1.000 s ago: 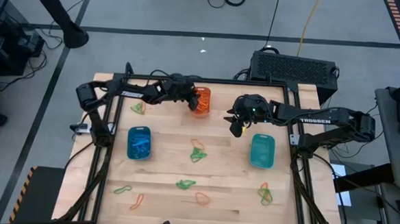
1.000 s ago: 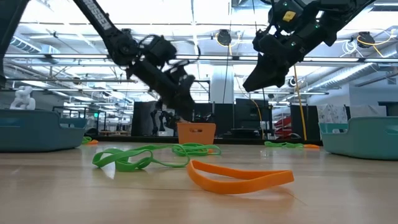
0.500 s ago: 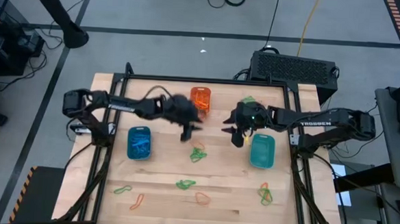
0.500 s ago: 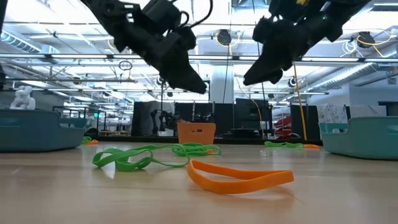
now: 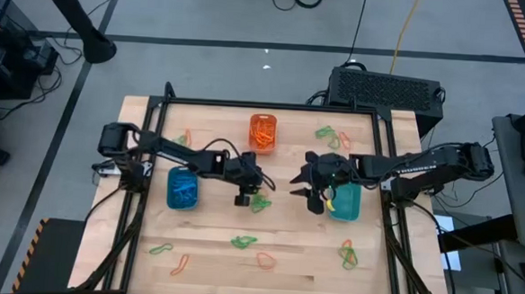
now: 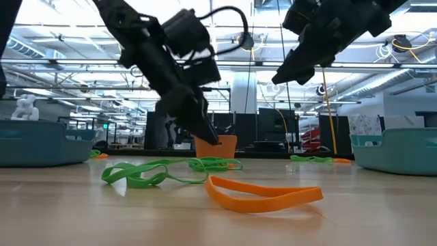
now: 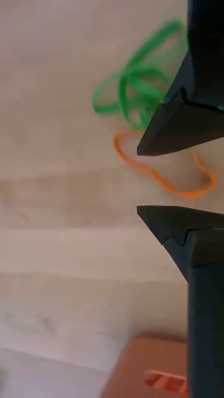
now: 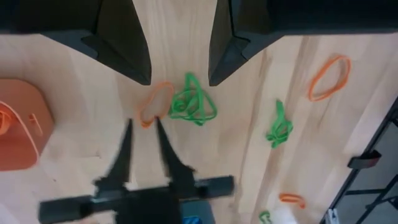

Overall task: Sort rubber bands into baskets
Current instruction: Put the orange rubber band into the orange bin

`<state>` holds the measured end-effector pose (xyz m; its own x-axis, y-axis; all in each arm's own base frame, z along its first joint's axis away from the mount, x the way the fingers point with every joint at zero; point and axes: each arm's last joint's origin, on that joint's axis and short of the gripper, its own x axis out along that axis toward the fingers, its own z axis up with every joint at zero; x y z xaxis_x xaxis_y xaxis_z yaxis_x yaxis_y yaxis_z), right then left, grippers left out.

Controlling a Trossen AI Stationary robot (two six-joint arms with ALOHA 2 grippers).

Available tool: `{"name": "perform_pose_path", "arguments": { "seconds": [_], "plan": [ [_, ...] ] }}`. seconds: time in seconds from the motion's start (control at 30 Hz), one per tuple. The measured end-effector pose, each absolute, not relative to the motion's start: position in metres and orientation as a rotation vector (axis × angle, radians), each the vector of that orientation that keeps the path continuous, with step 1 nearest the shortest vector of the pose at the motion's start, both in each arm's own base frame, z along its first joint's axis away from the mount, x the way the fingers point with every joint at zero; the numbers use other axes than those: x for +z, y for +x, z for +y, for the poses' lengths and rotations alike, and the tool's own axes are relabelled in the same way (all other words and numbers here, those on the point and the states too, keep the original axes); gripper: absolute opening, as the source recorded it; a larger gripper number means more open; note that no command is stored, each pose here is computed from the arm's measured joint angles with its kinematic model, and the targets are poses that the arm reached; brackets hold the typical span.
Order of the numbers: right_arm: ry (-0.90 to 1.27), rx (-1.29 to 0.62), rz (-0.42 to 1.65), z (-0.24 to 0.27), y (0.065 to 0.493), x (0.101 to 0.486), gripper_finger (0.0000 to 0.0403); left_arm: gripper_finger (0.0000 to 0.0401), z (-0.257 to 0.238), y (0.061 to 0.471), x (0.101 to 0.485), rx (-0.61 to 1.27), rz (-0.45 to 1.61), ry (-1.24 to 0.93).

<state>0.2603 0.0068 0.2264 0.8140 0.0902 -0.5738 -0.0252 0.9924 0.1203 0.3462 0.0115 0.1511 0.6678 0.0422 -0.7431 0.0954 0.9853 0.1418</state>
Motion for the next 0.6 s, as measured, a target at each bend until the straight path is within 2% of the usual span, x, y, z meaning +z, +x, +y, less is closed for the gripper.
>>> {"name": "perform_pose_path", "arguments": {
  "seconds": [0.3, 0.6],
  "plan": [
    [0.1, 0.067, 0.618, 0.008, 0.26, 0.226, 0.0153, 0.0148, 0.02, 0.349, 0.12, 0.007, 0.934, 0.15],
    [0.084, 0.072, 0.618, 0.008, 0.26, 0.226, 0.0153, 0.0138, 0.025, 0.348, 0.12, 0.045, 0.952, 0.155]
  ]
}}
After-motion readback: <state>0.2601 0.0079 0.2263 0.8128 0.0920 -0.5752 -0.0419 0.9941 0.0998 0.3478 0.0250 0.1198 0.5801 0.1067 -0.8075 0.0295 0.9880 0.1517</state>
